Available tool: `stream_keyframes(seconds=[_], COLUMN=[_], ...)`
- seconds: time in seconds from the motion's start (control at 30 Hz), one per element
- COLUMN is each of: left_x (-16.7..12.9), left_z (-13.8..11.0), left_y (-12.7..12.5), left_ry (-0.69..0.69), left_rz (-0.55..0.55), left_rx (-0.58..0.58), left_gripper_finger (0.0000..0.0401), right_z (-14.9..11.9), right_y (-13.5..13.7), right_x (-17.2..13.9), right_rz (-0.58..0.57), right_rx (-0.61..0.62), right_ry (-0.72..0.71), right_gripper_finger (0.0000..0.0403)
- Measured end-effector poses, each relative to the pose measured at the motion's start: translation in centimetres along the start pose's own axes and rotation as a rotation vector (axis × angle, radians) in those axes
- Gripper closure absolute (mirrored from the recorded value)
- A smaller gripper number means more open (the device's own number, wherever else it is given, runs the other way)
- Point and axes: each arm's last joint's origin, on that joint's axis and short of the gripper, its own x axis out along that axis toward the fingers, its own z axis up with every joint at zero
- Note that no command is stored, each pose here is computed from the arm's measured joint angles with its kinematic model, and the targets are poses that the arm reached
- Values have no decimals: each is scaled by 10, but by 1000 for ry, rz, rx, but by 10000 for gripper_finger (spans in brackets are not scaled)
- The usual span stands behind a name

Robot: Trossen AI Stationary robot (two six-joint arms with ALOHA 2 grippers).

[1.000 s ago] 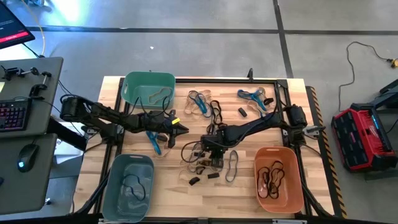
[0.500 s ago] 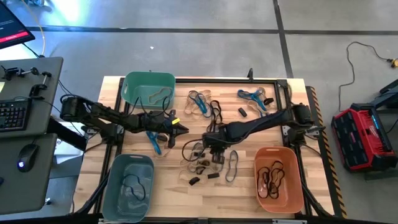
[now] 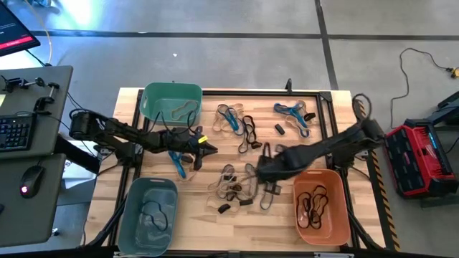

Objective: Sort rubber bands into baskets
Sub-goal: Put the black rubber band into the orange bin

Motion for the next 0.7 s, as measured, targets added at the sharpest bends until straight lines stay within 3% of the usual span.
stream_keyframes(seconds=[0.33,0.43,0.57,0.7], left_x=[0,0,0,0], left_z=[0,0,0,0], left_y=[1,2,2,3], left_ry=[-2,-2,-2,-3], left_rz=[2,8,9,17], left_rx=[7,4,6,22], left_gripper_finger=[364,364,364,364], right_z=[-69,-87,-104,-117], right_y=[20,28,34,33], right_x=[-55,-60,-52,-22], right_rz=[78,52,-13,-66], right_rx=[233,276,294,325], right_ry=[35,48,67,144], right_gripper_finger=[402,403,403,403])
